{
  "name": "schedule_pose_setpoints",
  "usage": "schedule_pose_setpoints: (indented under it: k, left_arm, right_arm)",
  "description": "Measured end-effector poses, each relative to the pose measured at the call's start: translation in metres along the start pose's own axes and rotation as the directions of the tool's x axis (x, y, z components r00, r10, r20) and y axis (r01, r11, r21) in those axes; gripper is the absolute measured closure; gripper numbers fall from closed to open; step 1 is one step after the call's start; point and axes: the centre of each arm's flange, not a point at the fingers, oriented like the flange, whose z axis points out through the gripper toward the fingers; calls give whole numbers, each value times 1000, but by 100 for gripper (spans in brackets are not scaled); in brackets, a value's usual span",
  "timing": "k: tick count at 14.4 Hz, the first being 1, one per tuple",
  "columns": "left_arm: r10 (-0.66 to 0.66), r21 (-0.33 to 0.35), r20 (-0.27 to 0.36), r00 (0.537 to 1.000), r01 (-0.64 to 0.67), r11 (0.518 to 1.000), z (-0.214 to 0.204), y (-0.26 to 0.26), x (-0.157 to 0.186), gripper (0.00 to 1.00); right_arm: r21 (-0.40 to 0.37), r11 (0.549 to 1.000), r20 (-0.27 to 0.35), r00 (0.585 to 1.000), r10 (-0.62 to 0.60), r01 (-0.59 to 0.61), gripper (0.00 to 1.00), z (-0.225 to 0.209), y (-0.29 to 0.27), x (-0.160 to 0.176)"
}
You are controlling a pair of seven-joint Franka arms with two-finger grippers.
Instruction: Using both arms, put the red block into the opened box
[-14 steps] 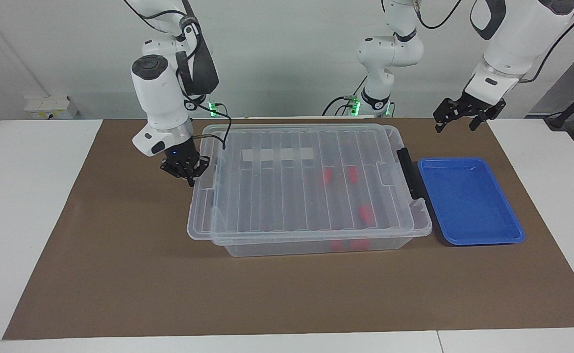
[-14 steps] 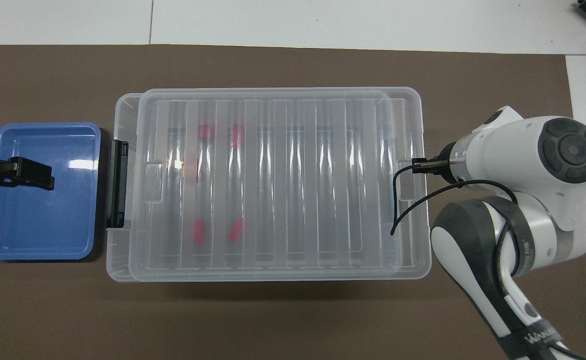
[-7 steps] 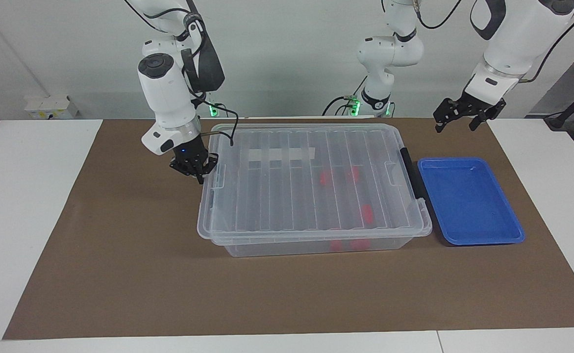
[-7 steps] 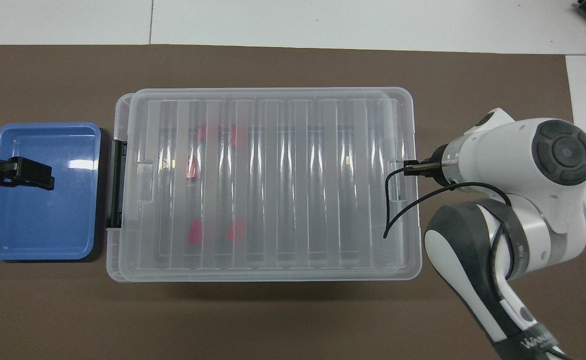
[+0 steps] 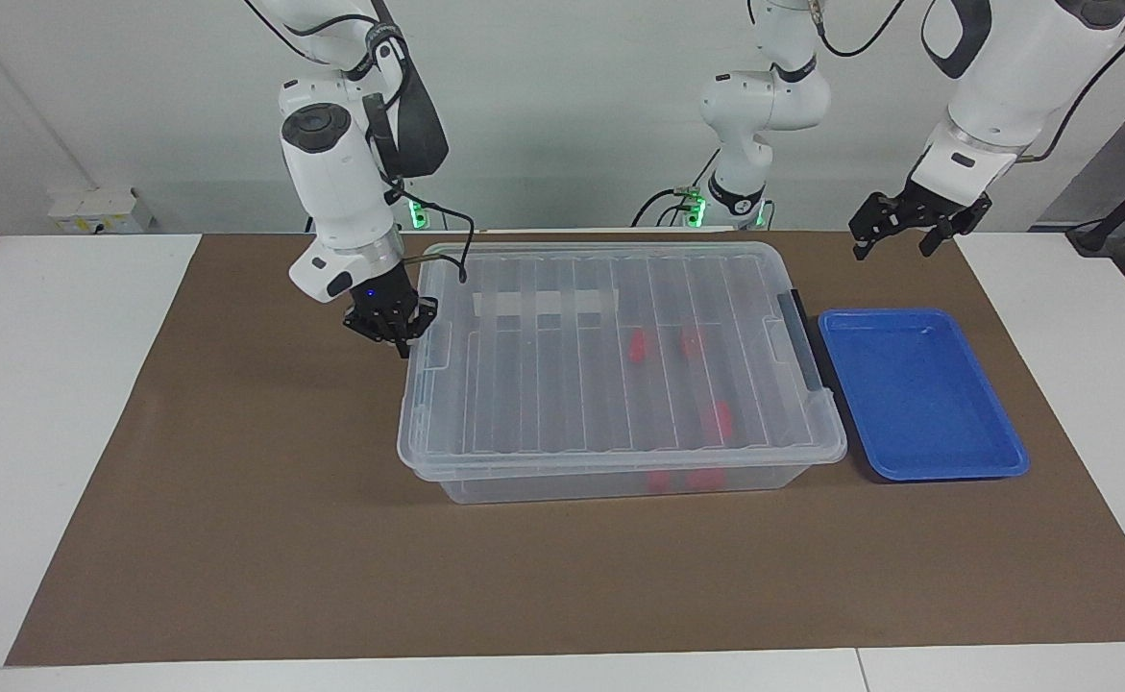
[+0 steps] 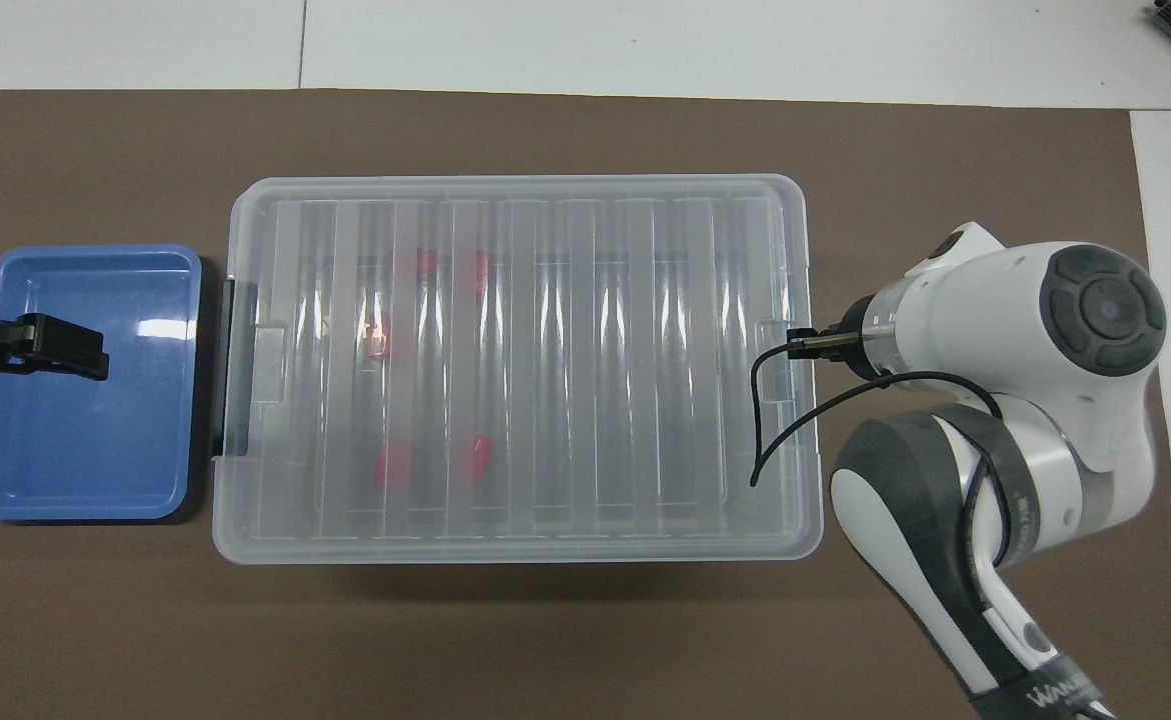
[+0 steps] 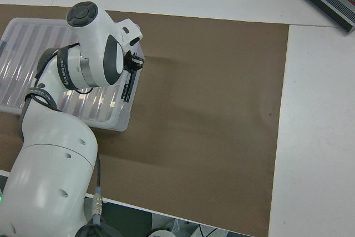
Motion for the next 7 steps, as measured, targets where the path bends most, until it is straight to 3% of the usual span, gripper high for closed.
schedule_pose_setpoints:
  k: [7]
  left_arm:
    - [0, 0, 0, 1000, 0, 1000, 0, 0, 0, 0]
  right_arm:
    - [-10, 998, 13, 998, 65, -65, 99, -2, 36, 6]
